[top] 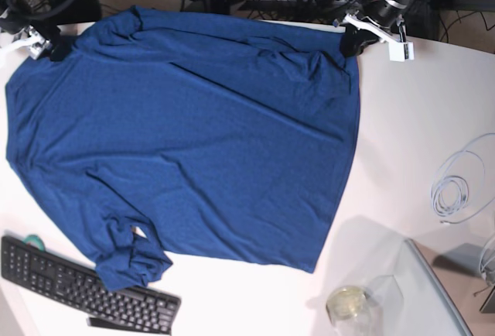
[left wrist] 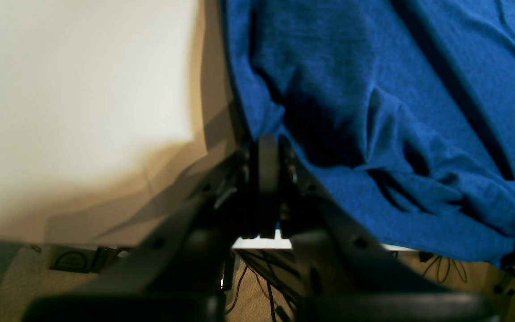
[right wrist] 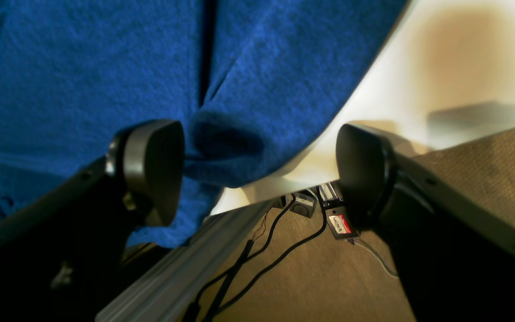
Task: Layout the t-shirt on the table in an organized manner, then fold the t-shirt properly
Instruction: 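Hold both shirt corners and pull them taut away from each other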
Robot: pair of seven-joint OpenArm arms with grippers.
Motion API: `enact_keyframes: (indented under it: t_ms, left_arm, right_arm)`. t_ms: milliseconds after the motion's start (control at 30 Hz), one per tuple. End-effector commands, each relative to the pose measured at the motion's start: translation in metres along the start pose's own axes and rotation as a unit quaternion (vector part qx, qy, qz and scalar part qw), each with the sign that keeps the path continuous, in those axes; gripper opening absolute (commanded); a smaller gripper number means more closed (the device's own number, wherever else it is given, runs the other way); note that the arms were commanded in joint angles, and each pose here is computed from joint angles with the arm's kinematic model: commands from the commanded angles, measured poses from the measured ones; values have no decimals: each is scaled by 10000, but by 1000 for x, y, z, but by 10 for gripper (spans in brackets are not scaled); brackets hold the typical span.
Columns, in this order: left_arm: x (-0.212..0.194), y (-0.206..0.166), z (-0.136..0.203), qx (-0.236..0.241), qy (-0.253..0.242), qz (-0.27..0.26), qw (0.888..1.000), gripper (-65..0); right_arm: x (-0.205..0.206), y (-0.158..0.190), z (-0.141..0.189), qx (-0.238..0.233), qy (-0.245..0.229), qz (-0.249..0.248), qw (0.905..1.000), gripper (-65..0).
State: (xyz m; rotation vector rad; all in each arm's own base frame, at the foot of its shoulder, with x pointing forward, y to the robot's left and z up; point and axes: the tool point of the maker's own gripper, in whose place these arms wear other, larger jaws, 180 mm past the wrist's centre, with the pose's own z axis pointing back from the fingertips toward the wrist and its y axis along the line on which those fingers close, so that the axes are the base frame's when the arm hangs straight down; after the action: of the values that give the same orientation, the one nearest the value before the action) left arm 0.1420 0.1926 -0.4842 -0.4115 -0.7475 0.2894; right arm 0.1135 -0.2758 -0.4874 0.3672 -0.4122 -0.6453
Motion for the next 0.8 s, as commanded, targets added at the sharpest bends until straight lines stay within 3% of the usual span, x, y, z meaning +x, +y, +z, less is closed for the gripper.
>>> enact_keyframes:
  t_ms: [0,200,400,767]
  left_arm:
    - [7,-1,3,-46,-138,-30,9999,-650]
    - [7,-1,3,-46,-138,-30,9999,-650]
    - [6,-1,2,-45,-129,-16,9999,-650]
    - [4,0,5,-32,-101,-26,9999,-650]
  right_arm:
    - [-9,-4,3,-97,276,67,9995,-161]
    - [-14,-1,1,-29,367,45,9993,-161]
    - [-13,24,-7,458,371,272,9979,-161]
    - [-22,21,-4,417,520,314,9973,-165]
